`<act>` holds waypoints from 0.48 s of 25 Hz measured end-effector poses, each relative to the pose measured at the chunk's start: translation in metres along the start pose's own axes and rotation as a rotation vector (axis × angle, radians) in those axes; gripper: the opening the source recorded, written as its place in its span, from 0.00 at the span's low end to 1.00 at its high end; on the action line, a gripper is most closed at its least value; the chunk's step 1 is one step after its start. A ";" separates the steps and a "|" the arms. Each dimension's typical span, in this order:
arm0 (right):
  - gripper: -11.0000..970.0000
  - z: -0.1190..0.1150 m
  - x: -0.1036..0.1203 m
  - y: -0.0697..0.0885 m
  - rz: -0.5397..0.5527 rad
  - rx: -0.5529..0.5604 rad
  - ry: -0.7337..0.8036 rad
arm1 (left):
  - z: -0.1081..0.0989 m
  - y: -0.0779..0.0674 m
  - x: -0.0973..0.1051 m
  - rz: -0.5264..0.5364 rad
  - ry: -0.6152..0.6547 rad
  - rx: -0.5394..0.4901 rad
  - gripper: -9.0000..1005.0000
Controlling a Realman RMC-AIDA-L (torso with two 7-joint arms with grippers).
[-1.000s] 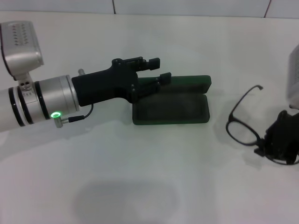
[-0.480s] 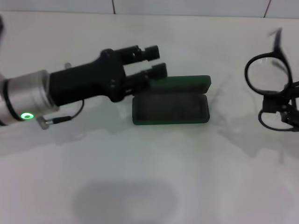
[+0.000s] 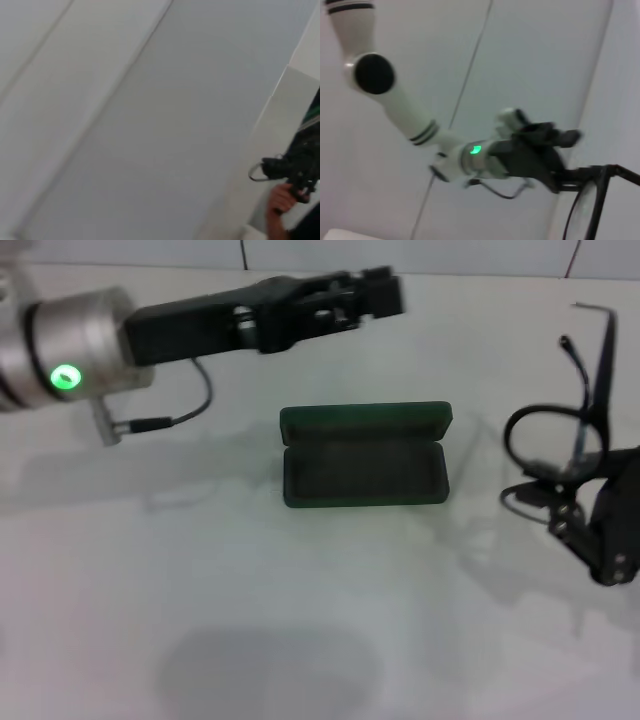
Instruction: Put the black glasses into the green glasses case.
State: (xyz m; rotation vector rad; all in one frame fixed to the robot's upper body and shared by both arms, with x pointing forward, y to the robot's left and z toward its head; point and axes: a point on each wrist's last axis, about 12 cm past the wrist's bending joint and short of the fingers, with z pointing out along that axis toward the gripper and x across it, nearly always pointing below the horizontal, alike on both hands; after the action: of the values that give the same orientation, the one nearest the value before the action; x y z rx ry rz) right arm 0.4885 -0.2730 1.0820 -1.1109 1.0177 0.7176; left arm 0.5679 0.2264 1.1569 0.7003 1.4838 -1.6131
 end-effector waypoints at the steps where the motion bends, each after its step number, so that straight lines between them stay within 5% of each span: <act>1: 0.13 0.002 0.001 0.002 -0.004 -0.013 -0.002 | 0.007 0.001 -0.003 -0.032 0.030 0.013 0.52; 6: 0.13 0.017 0.006 0.004 -0.018 -0.089 0.024 | 0.044 0.004 -0.004 -0.102 0.197 0.064 0.52; 12: 0.13 0.033 0.011 0.003 -0.027 -0.173 0.059 | 0.063 0.005 0.004 -0.125 0.323 0.066 0.52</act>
State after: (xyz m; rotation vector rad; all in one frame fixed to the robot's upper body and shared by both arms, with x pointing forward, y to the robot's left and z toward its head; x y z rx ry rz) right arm 0.5001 -0.2413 1.0742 -1.2999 1.0020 0.7659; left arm 0.5781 0.1640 1.1599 0.9576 1.7394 -1.7081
